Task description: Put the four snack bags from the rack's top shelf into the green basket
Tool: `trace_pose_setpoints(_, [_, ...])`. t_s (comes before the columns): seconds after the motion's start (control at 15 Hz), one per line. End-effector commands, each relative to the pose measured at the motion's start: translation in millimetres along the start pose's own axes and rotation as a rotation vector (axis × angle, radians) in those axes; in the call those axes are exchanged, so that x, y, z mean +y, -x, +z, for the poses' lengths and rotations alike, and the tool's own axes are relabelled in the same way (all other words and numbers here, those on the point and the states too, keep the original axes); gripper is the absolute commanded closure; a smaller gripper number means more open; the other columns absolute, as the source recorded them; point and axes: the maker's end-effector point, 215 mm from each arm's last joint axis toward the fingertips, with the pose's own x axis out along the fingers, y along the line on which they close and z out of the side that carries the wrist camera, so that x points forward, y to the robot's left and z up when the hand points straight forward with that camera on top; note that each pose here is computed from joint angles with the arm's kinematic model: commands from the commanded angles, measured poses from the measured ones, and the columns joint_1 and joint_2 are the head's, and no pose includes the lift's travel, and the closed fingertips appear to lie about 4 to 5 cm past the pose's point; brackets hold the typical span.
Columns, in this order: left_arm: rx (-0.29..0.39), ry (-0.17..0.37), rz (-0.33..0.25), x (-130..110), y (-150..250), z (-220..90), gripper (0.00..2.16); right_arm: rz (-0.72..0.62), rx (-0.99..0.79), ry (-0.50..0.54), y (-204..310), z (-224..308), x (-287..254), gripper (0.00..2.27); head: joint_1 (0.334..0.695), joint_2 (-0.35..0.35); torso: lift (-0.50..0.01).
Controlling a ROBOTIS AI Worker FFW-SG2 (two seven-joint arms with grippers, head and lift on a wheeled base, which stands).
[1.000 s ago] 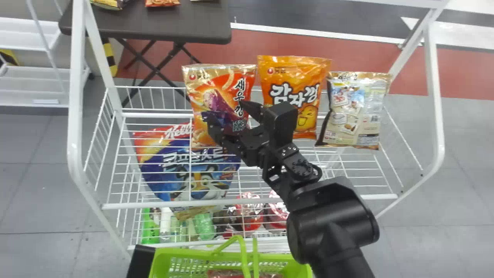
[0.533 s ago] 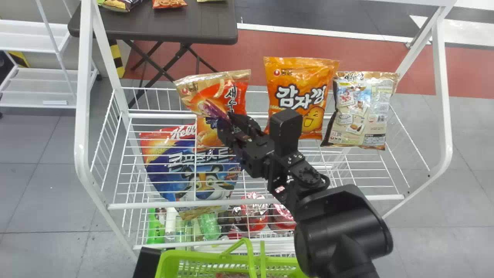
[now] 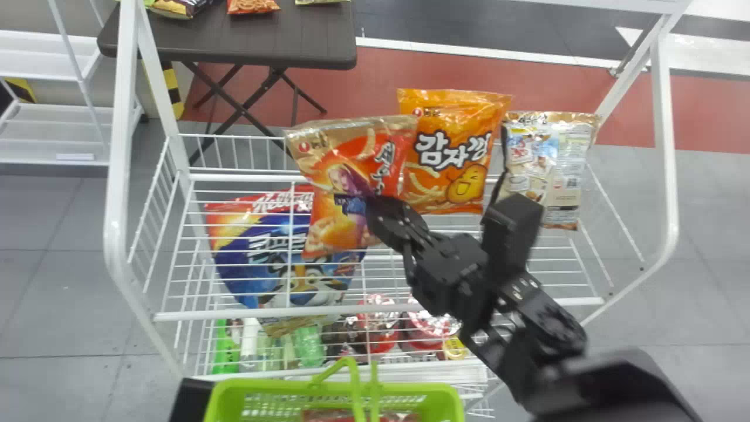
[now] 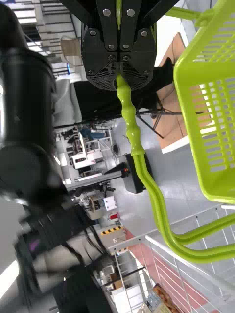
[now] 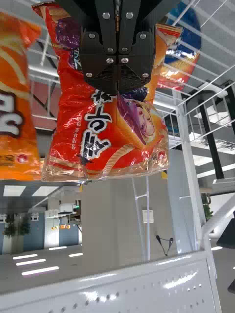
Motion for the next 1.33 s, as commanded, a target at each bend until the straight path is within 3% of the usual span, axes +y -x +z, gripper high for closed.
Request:
trace_pose_setpoints(0.0, [-0.008, -0.001, 0.005, 1, 1, 2, 2.15, -0.032, 0.068, -0.057, 65, -5, -12, 2.16, 0.695, -0.245, 0.0])
trace_pose_setpoints(0.13, [-0.015, -0.001, 0.009, 3, 2, 4, 2.15, -0.047, 0.231, -0.184, 121, -41, -27, 2.16, 0.695, -0.35, 0.0])
trace_pose_setpoints(0.33, [-0.029, -0.004, 0.016, 4, 1, 2, 2.15, -0.049, 0.465, -0.395, 186, -92, -29, 2.16, 0.695, -0.35, 0.0])
trace_pose_setpoints(0.6, [-0.022, -0.01, 0.017, 2, -3, 1, 2.15, 0.001, 0.751, -0.693, 251, -153, 20, 2.16, 0.695, -0.35, 0.0])
trace_pose_setpoints(0.93, [-0.008, -0.027, 0.006, -7, -9, -1, 2.15, 0.18, 0.812, -0.785, 235, -175, 90, 2.16, 0.695, -0.35, 0.0])
trace_pose_setpoints(1.27, [-0.001, -0.037, -0.003, -15, -12, -5, 2.15, 0.288, 0.747, -0.658, 163, -197, 134, 2.16, 0.695, -0.35, 0.0])
